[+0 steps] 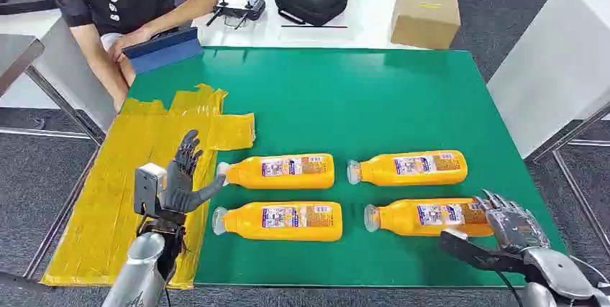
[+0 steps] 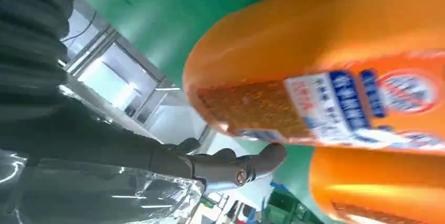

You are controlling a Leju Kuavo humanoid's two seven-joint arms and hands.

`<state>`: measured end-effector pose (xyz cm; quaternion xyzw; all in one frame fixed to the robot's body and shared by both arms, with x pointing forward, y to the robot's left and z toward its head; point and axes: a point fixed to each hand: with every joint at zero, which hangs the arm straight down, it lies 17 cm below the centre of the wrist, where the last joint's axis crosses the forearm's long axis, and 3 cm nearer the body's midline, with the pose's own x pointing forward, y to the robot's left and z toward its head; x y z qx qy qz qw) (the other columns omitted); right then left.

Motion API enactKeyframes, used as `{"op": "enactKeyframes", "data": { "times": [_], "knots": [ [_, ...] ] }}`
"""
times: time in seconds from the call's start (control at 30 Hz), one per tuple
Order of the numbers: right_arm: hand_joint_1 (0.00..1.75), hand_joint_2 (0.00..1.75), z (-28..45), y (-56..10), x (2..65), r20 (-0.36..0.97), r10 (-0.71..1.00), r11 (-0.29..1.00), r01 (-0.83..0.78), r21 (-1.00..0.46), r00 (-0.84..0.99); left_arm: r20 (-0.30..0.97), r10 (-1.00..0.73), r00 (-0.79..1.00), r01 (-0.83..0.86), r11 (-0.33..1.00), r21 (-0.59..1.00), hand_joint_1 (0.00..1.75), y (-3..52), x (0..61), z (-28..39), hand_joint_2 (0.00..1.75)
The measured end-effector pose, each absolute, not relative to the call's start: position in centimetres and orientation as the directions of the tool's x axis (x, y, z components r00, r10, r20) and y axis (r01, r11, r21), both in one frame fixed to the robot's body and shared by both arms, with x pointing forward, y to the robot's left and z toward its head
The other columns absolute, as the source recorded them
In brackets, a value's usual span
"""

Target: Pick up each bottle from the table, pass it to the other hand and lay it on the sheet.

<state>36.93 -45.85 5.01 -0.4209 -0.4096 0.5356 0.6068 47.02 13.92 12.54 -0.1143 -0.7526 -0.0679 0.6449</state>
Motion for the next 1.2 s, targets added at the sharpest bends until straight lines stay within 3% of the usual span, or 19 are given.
{"op": "enactKeyframes", "data": {
  "times": [0.67,1.2],
  "knots": [
    [0.00,1.75,4.5,-44.6,36.8,0.024,1.000,0.022,-0.368,-0.929,-0.002,0.986,0.093,-0.137,0.270,0.961,-0.053,0.00,13.5,47.3,12.5,1.75],
    [0.00,1.75,6.0,-46.2,38.6,-0.063,0.983,-0.123,-0.371,-0.920,-0.171,0.983,0.120,-0.138,0.269,0.960,-0.079,0.00,13.6,48.0,12.4,1.75]
  ]
}}
